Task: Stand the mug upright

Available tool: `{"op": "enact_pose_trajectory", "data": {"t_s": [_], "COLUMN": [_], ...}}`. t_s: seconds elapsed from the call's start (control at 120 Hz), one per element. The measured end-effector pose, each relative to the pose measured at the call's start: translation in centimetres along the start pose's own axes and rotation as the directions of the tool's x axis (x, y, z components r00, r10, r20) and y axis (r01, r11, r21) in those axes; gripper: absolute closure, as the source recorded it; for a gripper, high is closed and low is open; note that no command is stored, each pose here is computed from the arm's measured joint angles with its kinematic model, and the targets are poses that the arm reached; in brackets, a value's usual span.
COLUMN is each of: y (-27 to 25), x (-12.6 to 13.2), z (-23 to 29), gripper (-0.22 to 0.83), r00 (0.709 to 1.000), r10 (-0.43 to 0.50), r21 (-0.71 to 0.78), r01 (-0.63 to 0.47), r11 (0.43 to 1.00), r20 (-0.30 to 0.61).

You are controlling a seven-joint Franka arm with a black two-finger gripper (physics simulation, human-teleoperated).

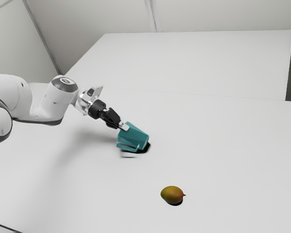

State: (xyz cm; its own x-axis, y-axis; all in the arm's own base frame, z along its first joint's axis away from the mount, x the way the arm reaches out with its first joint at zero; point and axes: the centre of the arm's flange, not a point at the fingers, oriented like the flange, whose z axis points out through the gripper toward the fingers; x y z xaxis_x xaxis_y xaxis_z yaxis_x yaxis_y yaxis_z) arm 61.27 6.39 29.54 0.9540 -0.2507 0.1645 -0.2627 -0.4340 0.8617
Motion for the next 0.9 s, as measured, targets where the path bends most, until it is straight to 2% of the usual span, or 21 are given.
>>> {"op": "enact_pose_trajectory", "data": {"t_s": [0.233,0.4,0.567,0.767,0.9], "y": [2.6,6.6,9.7,13.1,14.4], "x": [0.7,2.0,3.0,3.4,2.6], "z": [-0.7,-0.4,0.8,3.0,4.7], "gripper": [0.79,0.79,0.79,0.79,0.79], "r00": [0.998,0.985,0.956,0.931,0.923], "r10": [0.057,0.134,0.152,0.126,0.091], "r21": [0.052,0.196,0.384,0.555,0.643], "r01": [-0.058,-0.153,-0.242,-0.309,-0.329], "r11": [0.997,0.969,0.891,0.772,0.691], "r20": [0.018,0.111,0.25,0.343,0.375]}}
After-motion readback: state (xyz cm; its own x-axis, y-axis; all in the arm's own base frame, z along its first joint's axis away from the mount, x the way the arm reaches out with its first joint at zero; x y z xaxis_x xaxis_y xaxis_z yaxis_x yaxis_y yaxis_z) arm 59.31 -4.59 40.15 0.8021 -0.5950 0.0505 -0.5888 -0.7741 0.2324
